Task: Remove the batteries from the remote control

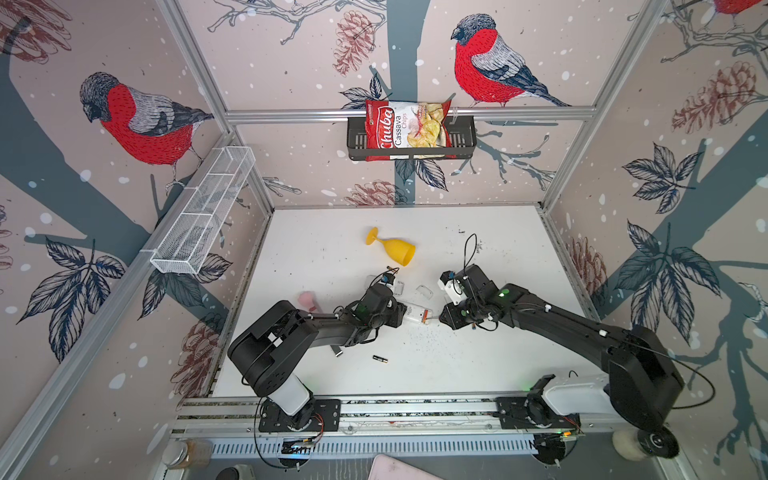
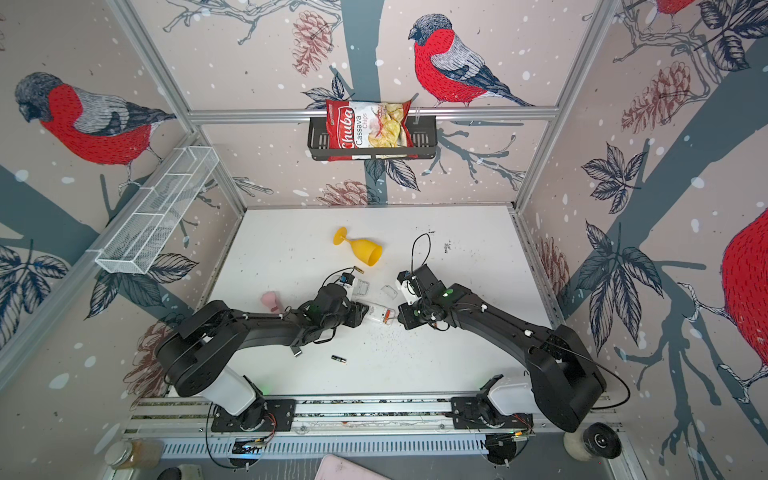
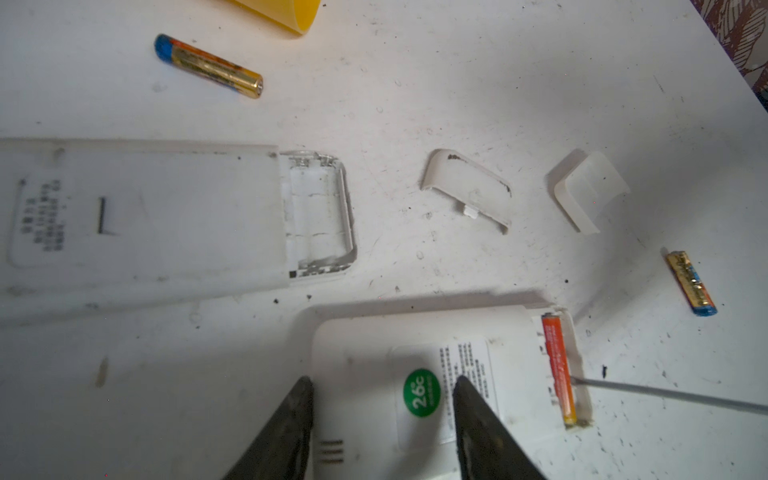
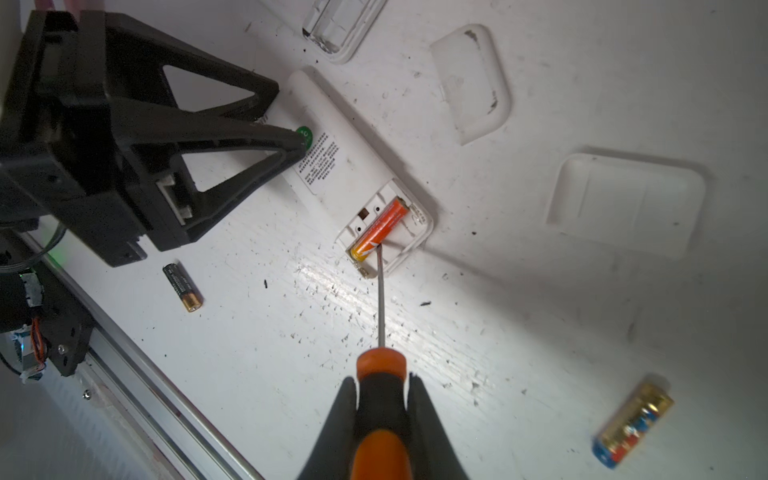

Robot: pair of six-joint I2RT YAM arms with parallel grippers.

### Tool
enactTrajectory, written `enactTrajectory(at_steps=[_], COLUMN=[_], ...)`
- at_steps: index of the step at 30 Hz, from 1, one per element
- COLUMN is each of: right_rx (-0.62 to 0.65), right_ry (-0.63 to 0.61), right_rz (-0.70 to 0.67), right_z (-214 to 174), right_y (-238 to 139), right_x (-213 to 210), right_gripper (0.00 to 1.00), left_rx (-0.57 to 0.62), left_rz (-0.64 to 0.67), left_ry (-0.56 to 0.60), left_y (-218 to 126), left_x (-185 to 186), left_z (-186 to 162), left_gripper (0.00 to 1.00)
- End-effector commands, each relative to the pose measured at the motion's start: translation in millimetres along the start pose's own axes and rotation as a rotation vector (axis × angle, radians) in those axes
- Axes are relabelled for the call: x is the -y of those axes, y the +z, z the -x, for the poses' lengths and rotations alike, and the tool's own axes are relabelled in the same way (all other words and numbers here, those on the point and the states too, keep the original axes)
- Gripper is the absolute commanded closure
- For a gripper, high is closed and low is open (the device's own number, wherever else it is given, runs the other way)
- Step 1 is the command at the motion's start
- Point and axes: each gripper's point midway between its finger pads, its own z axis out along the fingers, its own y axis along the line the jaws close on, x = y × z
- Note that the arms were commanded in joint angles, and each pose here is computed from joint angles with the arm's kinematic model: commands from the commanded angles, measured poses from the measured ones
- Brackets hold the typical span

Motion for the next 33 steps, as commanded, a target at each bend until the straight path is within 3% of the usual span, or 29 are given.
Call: enactTrajectory(at_steps=[1, 24, 33], right_rx=[0.032, 0.157, 0.085], right_ry=[-0.002, 0.044, 0.05], right_rz=[0.052, 0.065, -0.028], right_z=[8.3, 32.6, 19.7], right_y=[1.7, -11.4, 4.8], right_x=[-8.1, 0.8, 14.3], right_gripper=[1.0, 1.0, 1.0], left_rx=[0.007, 0.008, 0.009], left_rz=[-0.023, -0.022, -0.017], left_ry=[0.001, -0.005, -0.003], left_y=[0.4, -0.9, -1.9], left_x=[4.7, 3.3, 2.4], left_z=[3.4, 0.9, 1.3], left_gripper=[0.46, 0.47, 0.47])
